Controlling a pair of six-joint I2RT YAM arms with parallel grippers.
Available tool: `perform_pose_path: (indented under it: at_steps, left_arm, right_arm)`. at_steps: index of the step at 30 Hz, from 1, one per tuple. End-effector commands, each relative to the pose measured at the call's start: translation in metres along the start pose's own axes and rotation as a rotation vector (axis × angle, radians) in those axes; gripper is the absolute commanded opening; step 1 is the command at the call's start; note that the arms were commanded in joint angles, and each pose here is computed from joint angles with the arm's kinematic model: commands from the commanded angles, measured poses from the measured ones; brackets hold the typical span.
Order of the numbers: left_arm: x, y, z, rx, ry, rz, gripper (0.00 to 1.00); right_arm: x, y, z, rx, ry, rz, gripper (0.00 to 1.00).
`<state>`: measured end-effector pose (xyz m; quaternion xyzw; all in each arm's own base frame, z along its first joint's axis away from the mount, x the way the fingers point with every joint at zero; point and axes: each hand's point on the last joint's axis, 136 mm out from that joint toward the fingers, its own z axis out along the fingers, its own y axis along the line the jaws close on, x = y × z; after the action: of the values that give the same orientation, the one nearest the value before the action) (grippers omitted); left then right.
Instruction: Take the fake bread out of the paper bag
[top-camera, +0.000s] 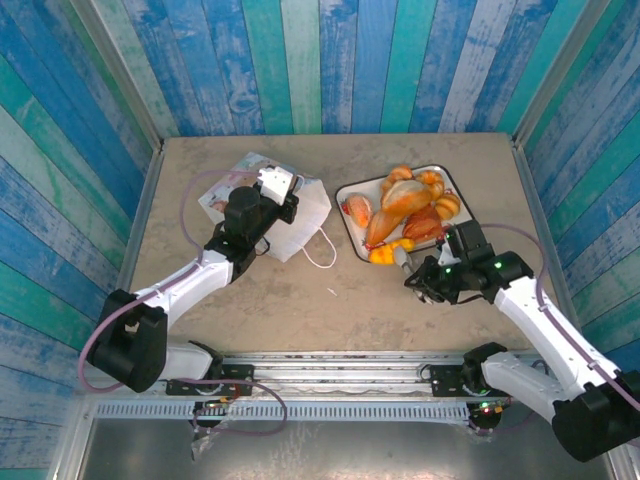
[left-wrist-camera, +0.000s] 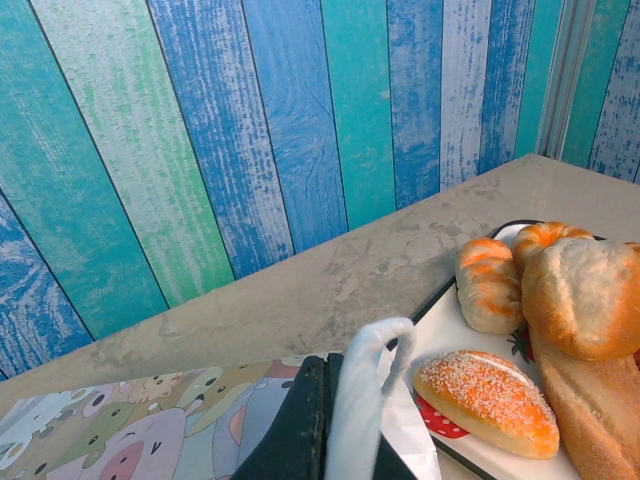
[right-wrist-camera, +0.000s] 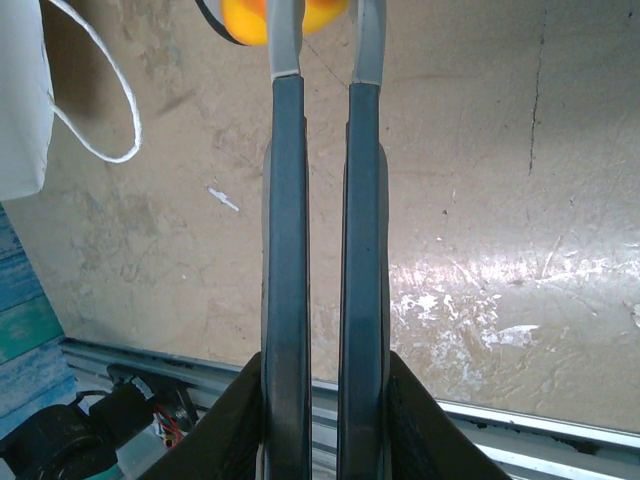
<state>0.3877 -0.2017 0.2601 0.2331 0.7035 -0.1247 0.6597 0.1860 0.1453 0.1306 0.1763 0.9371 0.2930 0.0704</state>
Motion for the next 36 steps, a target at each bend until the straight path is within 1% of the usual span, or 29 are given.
perform_pose_path:
  at_steps: [1,5,13,18,23,36]
  left_arm:
    - [-0.01,-0.003,-0.005,0.012,-0.03,0.01,0.0]
    - [-0.008,-0.003,-0.004,0.013,-0.025,0.01,0.0]
    - [-0.006,-0.005,-0.003,0.023,-0.021,0.01,0.0]
    - [-0.007,-0.005,-0.004,0.023,-0.021,0.011,0.0]
    - [-0.009,-0.005,-0.005,0.024,-0.025,0.015,0.0]
    - [-0.023,-0.001,-0.005,0.011,-0.044,0.009,0.0]
  right_arm:
    - [-0.005,0.009,0.003,-0.051,0.001,-0.029,0.25]
    - [-0.01,0.013,0.006,-0.065,0.002,-0.028,0.25]
    - [-0.013,0.012,0.015,-0.063,0.028,-0.021,0.29]
    - [-0.011,0.007,0.018,-0.05,0.041,-0.012,0.35]
    - [-0.012,0.006,0.012,-0.041,0.022,-0.007,0.43]
    - [-0.013,-0.008,-0.004,0.03,-0.011,-0.007,0.53]
